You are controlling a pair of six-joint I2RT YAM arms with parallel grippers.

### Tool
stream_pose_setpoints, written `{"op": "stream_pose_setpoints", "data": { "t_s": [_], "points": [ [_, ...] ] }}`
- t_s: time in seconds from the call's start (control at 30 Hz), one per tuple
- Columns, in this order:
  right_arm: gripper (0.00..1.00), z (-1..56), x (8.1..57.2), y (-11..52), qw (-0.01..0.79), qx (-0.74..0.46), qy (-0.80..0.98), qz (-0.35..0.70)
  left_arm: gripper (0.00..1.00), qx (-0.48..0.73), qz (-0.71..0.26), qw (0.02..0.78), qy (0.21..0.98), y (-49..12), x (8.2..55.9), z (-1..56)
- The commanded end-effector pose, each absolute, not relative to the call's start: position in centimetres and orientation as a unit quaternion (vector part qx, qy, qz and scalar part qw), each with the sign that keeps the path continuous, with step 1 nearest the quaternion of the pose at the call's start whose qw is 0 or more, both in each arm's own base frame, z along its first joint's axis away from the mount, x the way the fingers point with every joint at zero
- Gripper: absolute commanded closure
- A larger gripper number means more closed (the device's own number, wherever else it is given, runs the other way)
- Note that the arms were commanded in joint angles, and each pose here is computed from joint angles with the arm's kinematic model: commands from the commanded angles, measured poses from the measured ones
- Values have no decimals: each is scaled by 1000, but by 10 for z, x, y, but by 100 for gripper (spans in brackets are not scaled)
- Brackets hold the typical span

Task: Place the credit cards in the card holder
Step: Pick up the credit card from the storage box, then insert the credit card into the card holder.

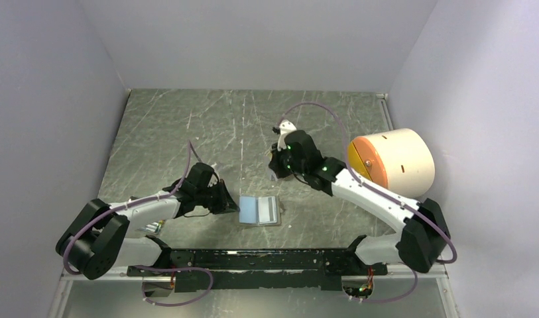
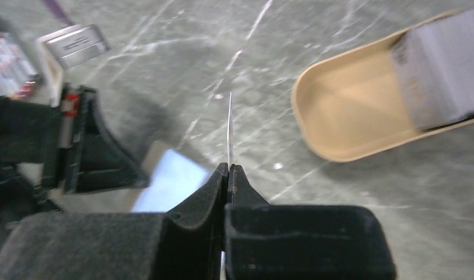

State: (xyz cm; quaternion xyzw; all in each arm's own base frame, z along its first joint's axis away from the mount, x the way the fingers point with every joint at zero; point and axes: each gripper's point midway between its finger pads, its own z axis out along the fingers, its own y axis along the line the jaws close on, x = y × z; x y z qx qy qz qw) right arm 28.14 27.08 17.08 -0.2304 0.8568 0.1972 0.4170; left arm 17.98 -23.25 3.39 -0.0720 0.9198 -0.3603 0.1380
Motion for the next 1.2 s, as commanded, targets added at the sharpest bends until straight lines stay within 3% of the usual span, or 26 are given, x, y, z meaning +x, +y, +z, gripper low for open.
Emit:
{"op": "stream_pose_setpoints", "data": {
  "t_s": [0.0,0.3,0.73,1.17],
  "points": [
    [100,184,246,303,388,-141,832,371,91,-89,-349,147,921,-228,183,26],
    [100,134,213,312,309,-45,831,460,91,-93,-349,134,923,-228,179,19],
    [100,68,205,294,280,9,861,425,91,-95,-350,128,923,-228,175,15],
    [100,49,202,288,274,18,867,415,91,-92,-351,125,923,-229,175,13]
  ]
}}
